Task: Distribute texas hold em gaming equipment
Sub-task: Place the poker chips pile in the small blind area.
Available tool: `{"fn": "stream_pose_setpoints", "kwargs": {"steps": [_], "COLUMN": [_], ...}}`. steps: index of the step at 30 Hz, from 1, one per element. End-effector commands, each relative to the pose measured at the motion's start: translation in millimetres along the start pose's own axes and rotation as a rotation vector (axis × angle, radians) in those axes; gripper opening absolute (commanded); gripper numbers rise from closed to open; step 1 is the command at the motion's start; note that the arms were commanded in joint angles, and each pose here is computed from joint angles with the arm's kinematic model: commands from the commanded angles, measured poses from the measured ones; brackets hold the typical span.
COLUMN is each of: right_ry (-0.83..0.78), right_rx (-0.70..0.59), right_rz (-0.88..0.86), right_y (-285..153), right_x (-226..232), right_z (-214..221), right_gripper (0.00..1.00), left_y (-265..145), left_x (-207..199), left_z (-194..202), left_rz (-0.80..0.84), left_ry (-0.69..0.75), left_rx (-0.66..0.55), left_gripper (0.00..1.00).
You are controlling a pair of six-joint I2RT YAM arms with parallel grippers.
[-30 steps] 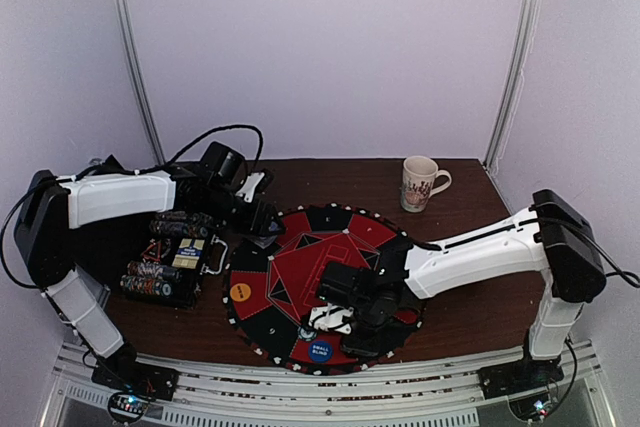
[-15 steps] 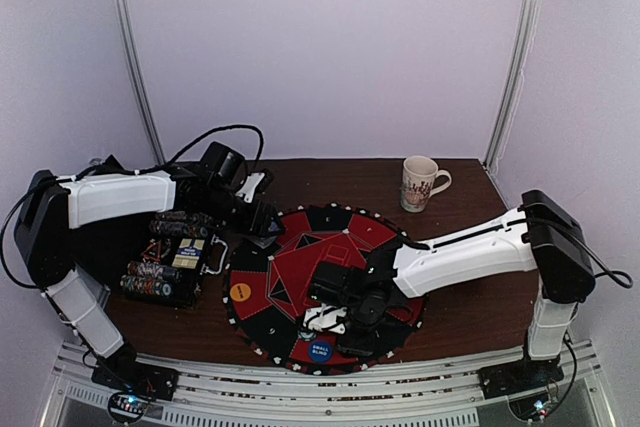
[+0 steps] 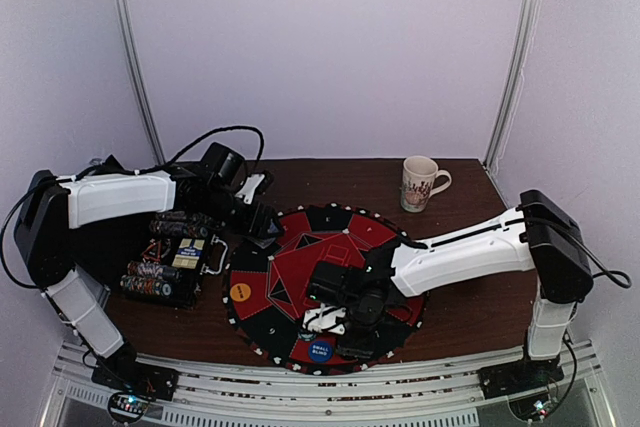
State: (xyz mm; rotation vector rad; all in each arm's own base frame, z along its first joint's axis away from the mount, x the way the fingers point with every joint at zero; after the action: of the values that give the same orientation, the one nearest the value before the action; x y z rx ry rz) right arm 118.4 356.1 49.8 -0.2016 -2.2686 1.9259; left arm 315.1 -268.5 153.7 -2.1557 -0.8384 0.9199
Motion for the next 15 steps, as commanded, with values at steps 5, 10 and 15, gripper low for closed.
{"fn": "stream_pose_setpoints", "kwargs": {"steps": [5,10,15], "right_ry": [0.001,0.004,0.131], "right_rx": [-0.041,-0.209,-0.436], "right_rz": [0.019,0.020,0.026], "right_y": [-6.9,-56.6,-118.6], "right_x": [-6.9,-7.2,-36.9], "right_z": [-13.4,-46.1,-63.2], "right_gripper": [0.58,0.93,1.00], "left_y": [-13.7,-26.9,-49.2], "left_x": [-4.4,-11.3,-18.3], "left_z": [-11.0,-19.2,-24.7], "left_rz": [-0.002,0.007,-0.004], "left_ry": [0.033,0.076,0.145], "left_rx": [-0.041,-0.081,-0.134], "left_gripper": [0.68,0.69,0.74]}}
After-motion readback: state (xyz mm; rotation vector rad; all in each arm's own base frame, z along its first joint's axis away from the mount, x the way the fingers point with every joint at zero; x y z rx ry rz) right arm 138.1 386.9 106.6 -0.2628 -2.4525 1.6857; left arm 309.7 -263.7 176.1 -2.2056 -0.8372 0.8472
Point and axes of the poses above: each gripper's point midway between its finger pads, its own y axis out along the fingers, its own x axis along the line the jaws close on, z = x × y, the point moved 3 cm from there along -y, back along the fingers, and after that the axes turned 3 degrees about y, right-handed, at the moved point
